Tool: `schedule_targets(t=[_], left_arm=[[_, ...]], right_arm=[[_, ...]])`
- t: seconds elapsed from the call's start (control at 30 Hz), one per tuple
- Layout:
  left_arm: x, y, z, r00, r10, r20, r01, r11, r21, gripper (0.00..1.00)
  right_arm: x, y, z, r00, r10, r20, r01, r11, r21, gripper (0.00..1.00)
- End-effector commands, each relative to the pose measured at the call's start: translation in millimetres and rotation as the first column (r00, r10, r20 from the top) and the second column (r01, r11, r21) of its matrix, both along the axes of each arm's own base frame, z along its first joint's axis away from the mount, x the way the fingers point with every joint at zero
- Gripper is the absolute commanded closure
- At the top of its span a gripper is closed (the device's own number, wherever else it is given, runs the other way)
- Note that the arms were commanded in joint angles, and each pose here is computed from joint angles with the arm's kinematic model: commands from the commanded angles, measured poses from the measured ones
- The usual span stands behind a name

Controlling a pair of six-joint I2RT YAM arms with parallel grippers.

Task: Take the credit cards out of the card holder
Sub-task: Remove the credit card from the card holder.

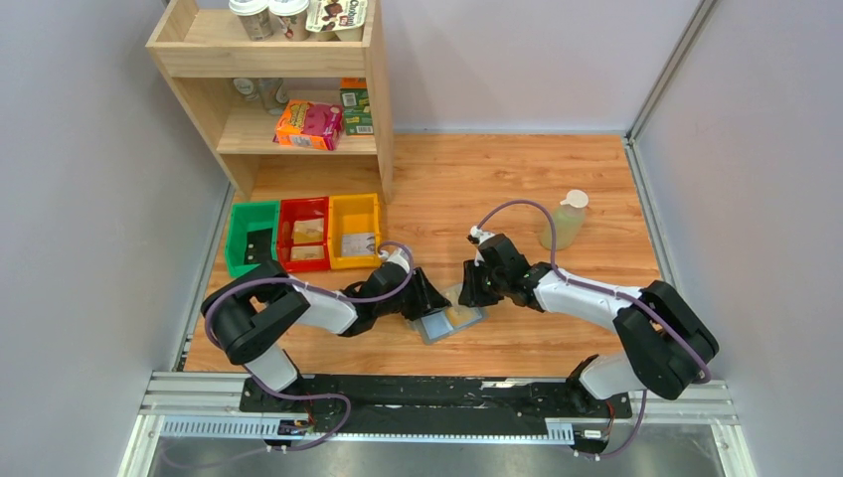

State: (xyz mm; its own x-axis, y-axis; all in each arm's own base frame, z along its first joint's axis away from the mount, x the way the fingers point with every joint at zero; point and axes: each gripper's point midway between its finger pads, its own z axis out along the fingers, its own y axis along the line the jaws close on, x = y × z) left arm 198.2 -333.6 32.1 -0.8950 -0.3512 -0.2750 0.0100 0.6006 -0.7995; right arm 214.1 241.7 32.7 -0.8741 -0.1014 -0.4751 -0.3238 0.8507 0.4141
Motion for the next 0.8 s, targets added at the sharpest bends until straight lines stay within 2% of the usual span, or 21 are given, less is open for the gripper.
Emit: schedule_targets(t=[0.0, 0.3, 0.77], left_arm=[[1, -3, 3, 1.0, 0.015, 0.01, -0.014, 0.999, -0.05, 0.57], [4, -3, 17, 0.997, 0.068, 0.023, -0.063, 0.985, -0.163, 0.66], [9, -8, 37, 0.994, 0.078, 0.071, -0.059, 0.971, -0.232, 0.75]], right_arm=[[-9, -4, -14, 0.999, -0.002, -0.046, 0.001, 1.0, -0.015, 0.74], [-12, -6, -18, 0.998, -0.012, -0.059, 0.011, 1.0, -0.017, 0.74], [-14, -3, -18, 0.997, -0.013, -0.072, 0.013, 1.0, 0.001, 0.74]])
